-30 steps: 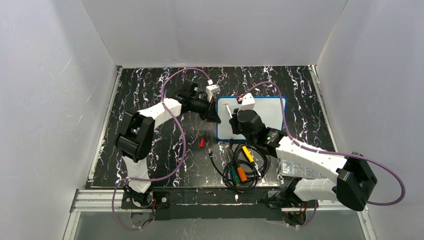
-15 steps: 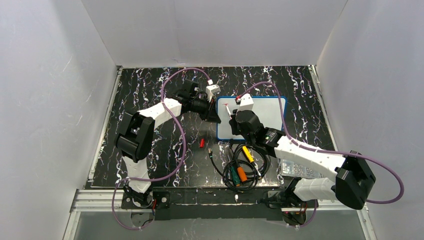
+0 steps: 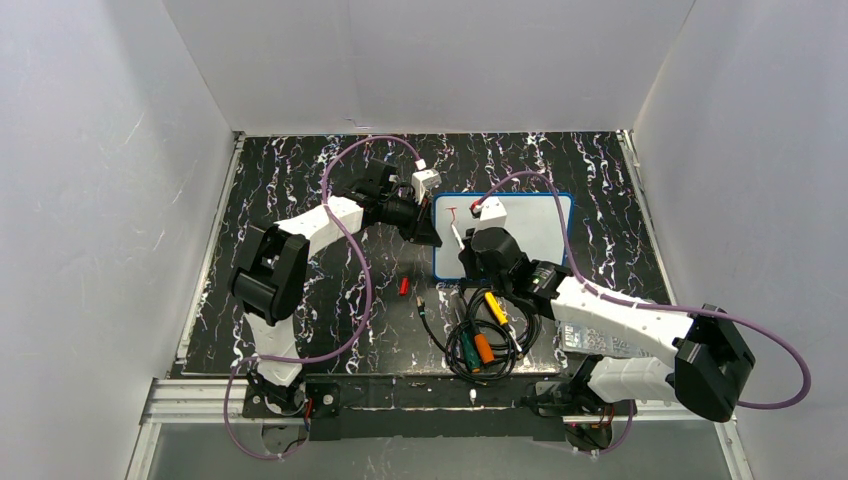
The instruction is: Write a sentence on the whiteboard
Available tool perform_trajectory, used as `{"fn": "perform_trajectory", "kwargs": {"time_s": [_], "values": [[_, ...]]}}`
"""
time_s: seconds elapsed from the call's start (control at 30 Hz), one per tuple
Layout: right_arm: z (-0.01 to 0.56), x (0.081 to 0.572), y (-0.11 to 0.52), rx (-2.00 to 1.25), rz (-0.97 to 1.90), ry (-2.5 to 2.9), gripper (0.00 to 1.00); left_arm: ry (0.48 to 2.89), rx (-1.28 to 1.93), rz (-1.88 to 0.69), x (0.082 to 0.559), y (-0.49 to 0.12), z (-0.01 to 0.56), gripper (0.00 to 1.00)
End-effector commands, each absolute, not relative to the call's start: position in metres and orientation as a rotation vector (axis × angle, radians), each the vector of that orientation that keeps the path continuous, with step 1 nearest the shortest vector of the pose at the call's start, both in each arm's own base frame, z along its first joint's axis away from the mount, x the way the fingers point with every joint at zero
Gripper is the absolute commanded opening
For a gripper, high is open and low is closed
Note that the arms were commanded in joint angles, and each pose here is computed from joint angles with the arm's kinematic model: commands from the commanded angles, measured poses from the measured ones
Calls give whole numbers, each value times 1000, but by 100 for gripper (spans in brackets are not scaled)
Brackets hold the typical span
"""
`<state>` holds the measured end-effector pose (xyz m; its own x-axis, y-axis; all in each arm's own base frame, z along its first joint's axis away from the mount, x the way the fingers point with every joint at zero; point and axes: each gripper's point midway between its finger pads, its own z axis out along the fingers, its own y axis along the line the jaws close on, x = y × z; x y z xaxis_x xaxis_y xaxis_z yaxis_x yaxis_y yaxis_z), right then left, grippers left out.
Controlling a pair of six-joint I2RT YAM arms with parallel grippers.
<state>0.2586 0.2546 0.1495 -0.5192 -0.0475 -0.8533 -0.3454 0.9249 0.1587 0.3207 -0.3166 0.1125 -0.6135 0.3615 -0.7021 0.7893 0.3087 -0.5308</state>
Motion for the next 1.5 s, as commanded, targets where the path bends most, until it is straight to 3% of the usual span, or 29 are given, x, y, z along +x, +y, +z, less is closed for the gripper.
{"fn": "perform_trajectory", "kwargs": {"time_s": [0.0,0.4,1.47], "values": [[155,256,264,-292,425,2075,1,2107,1043,-1229,315,-316,130,0],[208,271,262,-186,465,1896,1,2105,1044,-1224,315,-316,131,0],[166,274,244,-157,292,2002,1,2110,1047,-1218,315,-315,129,0]]}}
